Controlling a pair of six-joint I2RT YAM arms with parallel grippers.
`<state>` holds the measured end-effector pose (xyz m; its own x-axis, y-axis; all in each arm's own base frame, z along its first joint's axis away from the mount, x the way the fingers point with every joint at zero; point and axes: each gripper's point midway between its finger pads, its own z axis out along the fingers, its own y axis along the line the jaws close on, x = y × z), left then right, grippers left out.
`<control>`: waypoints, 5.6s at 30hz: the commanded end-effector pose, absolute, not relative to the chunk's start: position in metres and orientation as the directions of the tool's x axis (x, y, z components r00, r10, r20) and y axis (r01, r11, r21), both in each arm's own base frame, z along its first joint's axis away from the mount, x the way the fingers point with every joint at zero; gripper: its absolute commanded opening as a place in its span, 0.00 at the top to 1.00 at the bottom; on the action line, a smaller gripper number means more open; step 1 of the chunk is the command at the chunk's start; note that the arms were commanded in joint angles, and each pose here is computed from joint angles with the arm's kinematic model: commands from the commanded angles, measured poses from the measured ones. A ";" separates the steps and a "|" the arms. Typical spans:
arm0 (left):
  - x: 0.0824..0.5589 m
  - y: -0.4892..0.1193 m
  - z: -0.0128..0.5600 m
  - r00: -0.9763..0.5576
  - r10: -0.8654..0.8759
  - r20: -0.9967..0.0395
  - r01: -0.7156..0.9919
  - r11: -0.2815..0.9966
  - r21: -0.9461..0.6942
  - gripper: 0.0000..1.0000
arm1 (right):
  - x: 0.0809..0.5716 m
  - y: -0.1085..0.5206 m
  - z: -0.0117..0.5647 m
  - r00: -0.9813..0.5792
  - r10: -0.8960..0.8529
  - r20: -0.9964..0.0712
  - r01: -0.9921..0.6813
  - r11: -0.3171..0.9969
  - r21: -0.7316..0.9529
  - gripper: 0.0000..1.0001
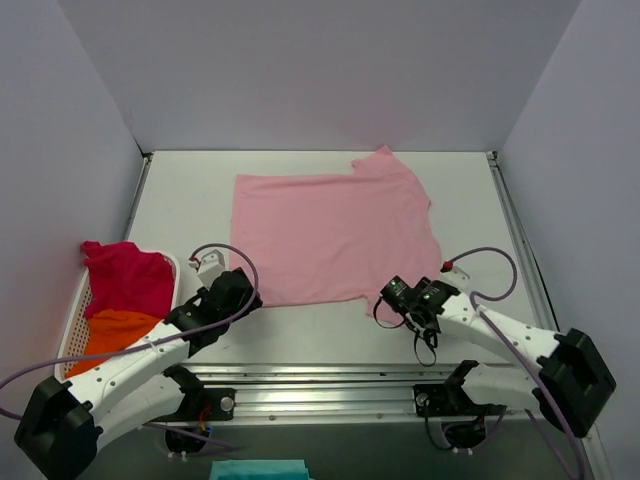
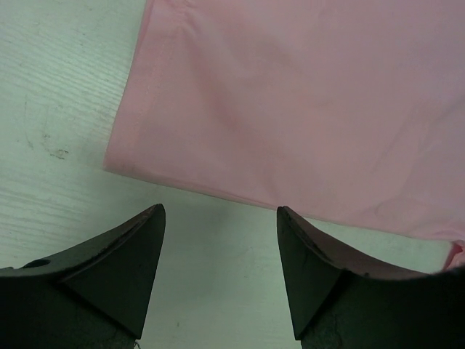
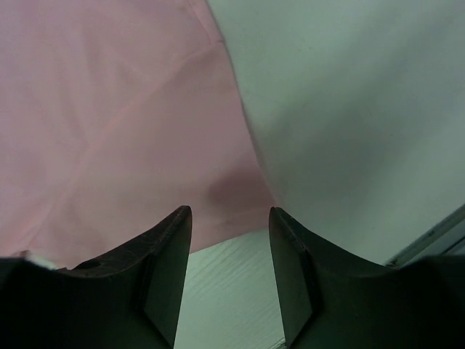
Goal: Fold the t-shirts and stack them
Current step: Grap the side of the flattened tshirt closest away from the robot with both arms
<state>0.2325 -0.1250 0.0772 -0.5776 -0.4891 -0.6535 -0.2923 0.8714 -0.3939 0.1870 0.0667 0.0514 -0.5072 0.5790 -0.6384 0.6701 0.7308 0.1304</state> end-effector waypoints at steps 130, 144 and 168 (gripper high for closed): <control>0.230 -0.094 0.067 -0.531 -0.510 -0.677 -0.483 0.838 -0.252 0.28 | 0.221 0.069 0.014 -0.786 0.426 -0.448 0.495 0.868 -0.043 1.00; 0.244 -0.099 0.043 -0.486 -0.518 -0.703 -0.548 0.808 -0.217 0.33 | 0.223 0.065 0.021 -0.779 0.428 -0.458 0.483 0.875 -0.003 1.00; 0.254 -0.102 0.039 -0.425 -0.525 -0.737 -0.547 0.798 -0.253 0.33 | 0.225 0.065 0.021 -0.773 0.431 -0.465 0.487 0.873 0.001 1.00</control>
<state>0.2352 -0.0907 0.0281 -0.4879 -0.4736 -0.7332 -0.5467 0.8206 -0.1662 0.2284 0.0726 0.0179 -0.7792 0.4318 -0.4543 0.4770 0.8787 0.0171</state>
